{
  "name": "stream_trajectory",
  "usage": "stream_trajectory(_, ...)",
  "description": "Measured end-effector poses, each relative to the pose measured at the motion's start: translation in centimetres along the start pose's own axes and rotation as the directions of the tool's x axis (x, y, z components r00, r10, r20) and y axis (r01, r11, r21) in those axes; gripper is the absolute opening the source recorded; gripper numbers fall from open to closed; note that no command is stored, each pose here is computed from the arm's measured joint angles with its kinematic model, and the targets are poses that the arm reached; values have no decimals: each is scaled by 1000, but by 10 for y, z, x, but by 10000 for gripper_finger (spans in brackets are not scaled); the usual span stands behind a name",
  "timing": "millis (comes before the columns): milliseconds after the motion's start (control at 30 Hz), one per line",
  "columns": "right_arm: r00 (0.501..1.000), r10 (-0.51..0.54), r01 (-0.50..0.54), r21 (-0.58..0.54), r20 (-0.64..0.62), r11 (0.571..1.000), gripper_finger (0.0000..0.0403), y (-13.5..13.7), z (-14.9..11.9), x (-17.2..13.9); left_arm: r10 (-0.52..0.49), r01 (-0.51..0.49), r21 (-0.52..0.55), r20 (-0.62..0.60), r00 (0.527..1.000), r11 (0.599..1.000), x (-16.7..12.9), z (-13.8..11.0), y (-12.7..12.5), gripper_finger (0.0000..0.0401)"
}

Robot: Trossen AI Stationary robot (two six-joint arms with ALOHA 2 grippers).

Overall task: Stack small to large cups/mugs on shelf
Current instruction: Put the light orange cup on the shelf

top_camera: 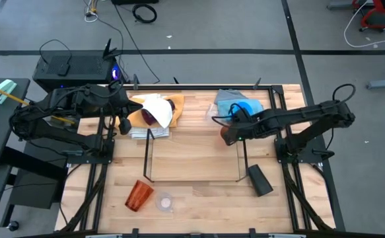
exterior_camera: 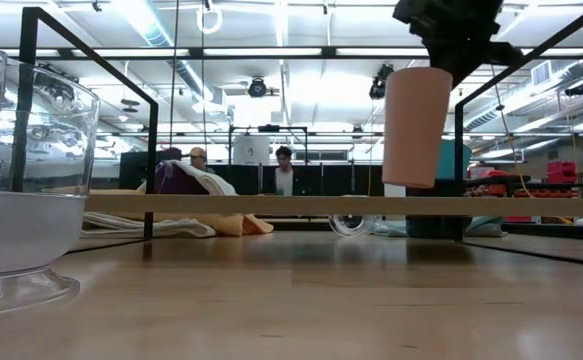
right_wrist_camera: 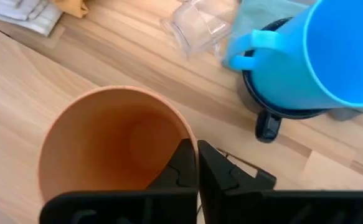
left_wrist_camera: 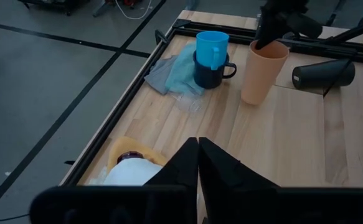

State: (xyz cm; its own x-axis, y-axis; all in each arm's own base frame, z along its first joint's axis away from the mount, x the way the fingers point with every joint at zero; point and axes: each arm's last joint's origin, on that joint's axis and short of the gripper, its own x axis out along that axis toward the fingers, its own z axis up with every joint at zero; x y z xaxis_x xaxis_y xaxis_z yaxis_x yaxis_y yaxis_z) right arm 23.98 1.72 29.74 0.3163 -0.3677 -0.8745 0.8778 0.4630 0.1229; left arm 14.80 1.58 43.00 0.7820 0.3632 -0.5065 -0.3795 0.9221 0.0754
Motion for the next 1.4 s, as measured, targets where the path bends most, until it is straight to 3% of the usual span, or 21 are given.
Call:
stream_trajectory(233, 996, -24, 21, -48, -80, 999, 0, 8, 2, 19, 0, 0, -1, 0, 1000, 1000, 0, 0, 0, 29)
stream_trajectory(967, 997, -37, 30, -100, -69, 995, 1, 9, 7, 24, 0, 0, -1, 0, 1000, 1000, 0, 0, 0, 29)
stream_trajectory(1400, 995, 4, -19, -147, -101, 989, 66, 12, 10, 17, 0, 0, 1, -1, 1000, 1000, 0, 0, 0, 21)
